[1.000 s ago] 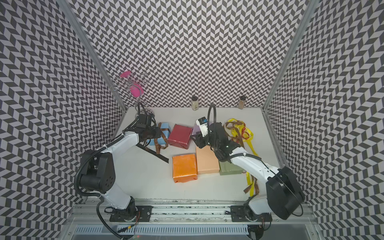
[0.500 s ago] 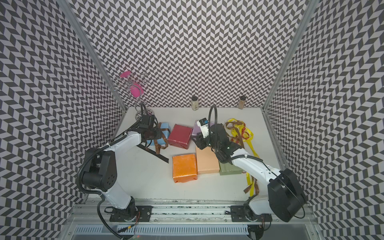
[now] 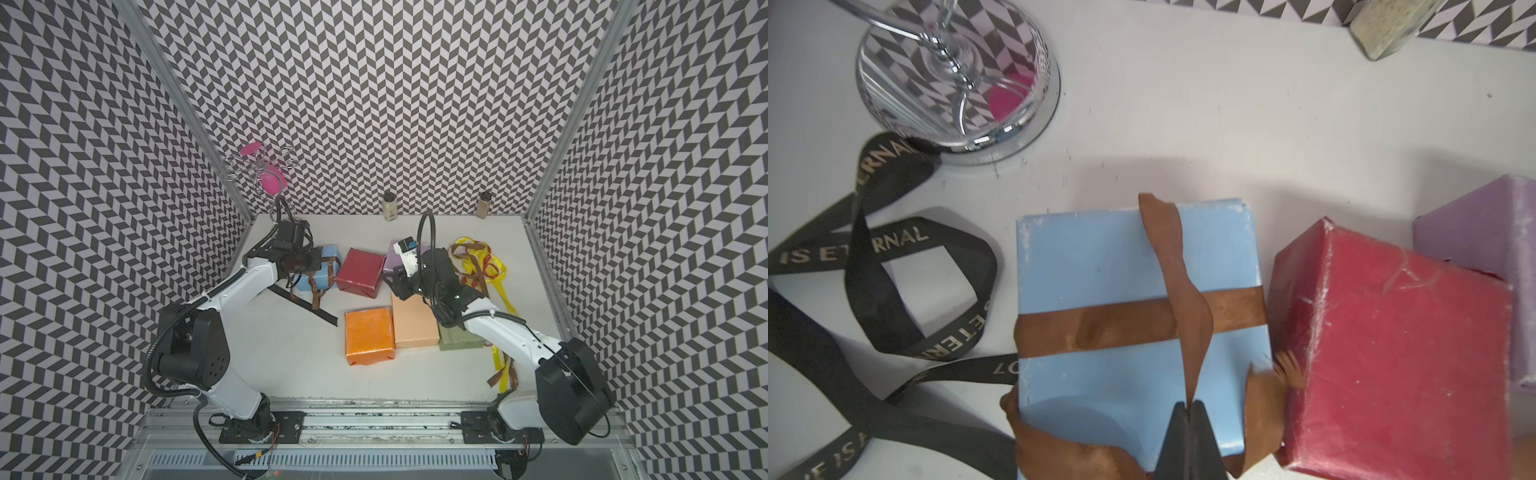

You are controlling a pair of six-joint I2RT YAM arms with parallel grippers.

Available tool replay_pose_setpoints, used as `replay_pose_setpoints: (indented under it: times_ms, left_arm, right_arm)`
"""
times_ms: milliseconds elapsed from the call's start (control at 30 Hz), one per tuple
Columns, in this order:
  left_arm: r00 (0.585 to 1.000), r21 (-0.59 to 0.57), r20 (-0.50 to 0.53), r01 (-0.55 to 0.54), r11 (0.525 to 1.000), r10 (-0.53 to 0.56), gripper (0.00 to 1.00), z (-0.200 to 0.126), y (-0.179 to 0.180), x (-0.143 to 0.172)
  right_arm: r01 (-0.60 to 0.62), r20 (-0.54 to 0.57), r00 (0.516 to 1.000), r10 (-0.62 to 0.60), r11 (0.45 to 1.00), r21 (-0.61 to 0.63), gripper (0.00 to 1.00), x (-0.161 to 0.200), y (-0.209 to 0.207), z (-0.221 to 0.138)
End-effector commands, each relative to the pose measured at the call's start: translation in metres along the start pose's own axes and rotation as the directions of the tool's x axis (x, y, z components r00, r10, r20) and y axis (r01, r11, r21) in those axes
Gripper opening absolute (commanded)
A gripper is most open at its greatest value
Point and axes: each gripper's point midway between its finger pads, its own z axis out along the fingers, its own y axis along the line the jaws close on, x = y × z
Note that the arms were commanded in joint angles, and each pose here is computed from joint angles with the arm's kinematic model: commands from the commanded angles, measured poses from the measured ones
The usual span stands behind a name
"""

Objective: Untie the ribbon bows on the gift boxes
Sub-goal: Untie the ribbon from the gift box.

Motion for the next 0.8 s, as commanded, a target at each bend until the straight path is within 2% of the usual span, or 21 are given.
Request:
replay_pose_setpoints:
  times_ms: [0,233,467,533,600,700,767]
  left_arm:
    - [0.998,0.024,0.055,-0.026,0.999,0.025,0.00,-0.023,-0.009,-0.033]
    - [0.994,0.018,0.048,-0.101,0.995,0.100,0.00,-0.032,-0.014,-0.077]
    - [0.987,0.008,0.002,-0.161,0.987,0.161,0.06,-0.010,-0.017,-0.090]
    - [0.986,0.013,-0.014,-0.167,0.986,0.167,0.19,0.001,-0.018,-0.088]
    - [0.985,0.028,-0.038,-0.168,0.985,0.169,0.47,0.011,-0.019,-0.081]
    - [0.988,0.023,-0.019,-0.151,0.988,0.151,0.64,0.009,-0.018,-0.078]
    - [0.992,0.002,0.016,-0.128,0.992,0.128,0.69,-0.003,-0.014,-0.076]
  right_arm:
    - [0.016,0.044,0.999,-0.015,1.000,-0.026,0.45,-0.012,0.005,-0.003]
    - [0.018,0.033,0.999,-0.017,0.999,-0.031,0.45,-0.009,0.005,-0.001]
    - [0.019,0.008,1.000,-0.018,0.999,-0.045,0.46,-0.004,0.006,0.003]
    - [0.018,0.002,1.000,-0.018,0.999,-0.051,0.46,-0.003,0.007,0.004]
    - [0.017,-0.001,1.000,-0.017,0.998,-0.061,0.46,-0.003,0.008,0.005]
    - [0.014,-0.003,1.000,-0.015,0.998,-0.068,0.46,-0.002,0.009,0.005]
    - [0.014,-0.004,1.000,-0.015,0.998,-0.068,0.46,-0.002,0.009,0.005]
